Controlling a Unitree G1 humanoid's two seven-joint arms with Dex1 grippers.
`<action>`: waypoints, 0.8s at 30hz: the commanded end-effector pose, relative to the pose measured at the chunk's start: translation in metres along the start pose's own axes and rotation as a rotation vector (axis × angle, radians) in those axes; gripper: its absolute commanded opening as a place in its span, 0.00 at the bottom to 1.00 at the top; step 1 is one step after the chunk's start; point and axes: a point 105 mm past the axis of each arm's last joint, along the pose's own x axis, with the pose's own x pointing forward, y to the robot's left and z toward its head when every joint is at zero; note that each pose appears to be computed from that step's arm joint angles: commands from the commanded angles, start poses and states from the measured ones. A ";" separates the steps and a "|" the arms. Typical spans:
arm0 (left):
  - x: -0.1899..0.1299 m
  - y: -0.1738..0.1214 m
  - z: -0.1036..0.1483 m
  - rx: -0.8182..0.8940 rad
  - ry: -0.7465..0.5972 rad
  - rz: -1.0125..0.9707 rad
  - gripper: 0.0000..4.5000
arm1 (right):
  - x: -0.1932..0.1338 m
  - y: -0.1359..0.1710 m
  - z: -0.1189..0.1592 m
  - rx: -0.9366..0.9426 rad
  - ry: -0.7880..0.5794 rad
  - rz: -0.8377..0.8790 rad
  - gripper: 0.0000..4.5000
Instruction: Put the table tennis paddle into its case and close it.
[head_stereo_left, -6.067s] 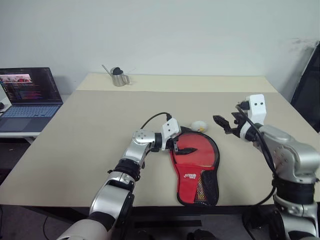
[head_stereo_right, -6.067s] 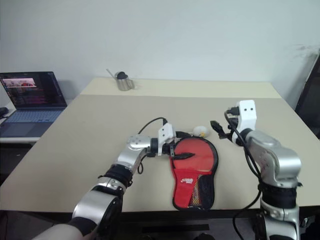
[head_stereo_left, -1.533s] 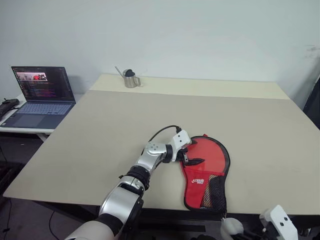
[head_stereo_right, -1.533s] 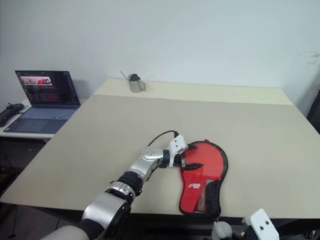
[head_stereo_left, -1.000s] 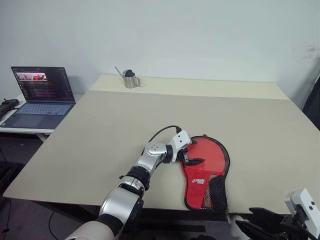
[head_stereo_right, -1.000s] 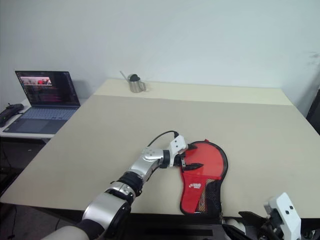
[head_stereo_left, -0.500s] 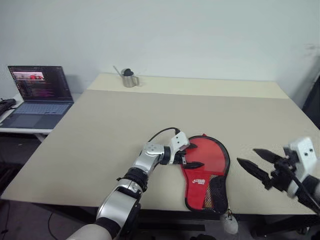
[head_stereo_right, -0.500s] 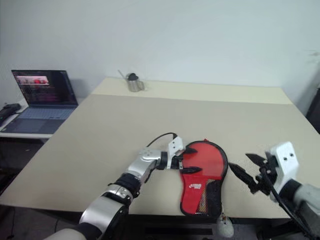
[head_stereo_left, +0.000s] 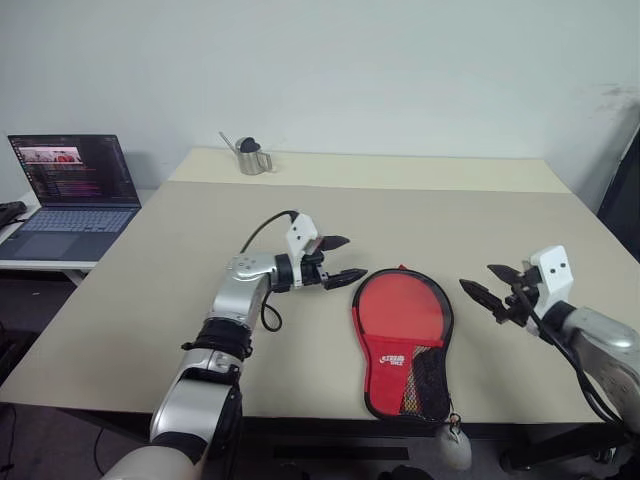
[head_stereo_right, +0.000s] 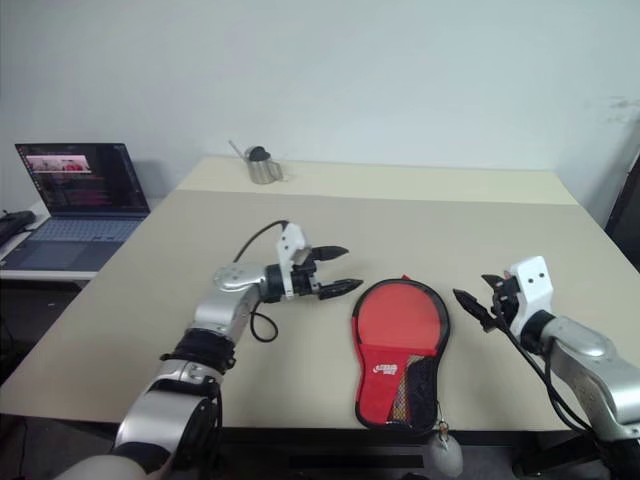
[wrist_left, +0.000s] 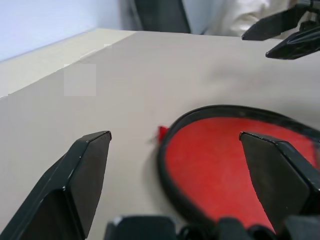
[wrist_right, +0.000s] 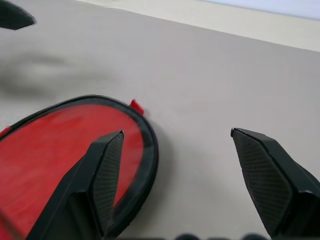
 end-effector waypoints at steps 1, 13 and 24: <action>-0.010 -0.007 0.005 0.014 -0.020 -0.012 1.00 | 0.003 -0.013 0.012 -0.014 -0.042 -0.026 0.83; -0.017 -0.041 -0.010 -0.019 -0.024 0.062 1.00 | -0.011 -0.035 0.003 0.036 -0.055 -0.097 0.83; 0.001 -0.027 0.001 0.035 -0.050 0.144 1.00 | -0.058 -0.059 0.022 -0.024 -0.042 -0.205 0.83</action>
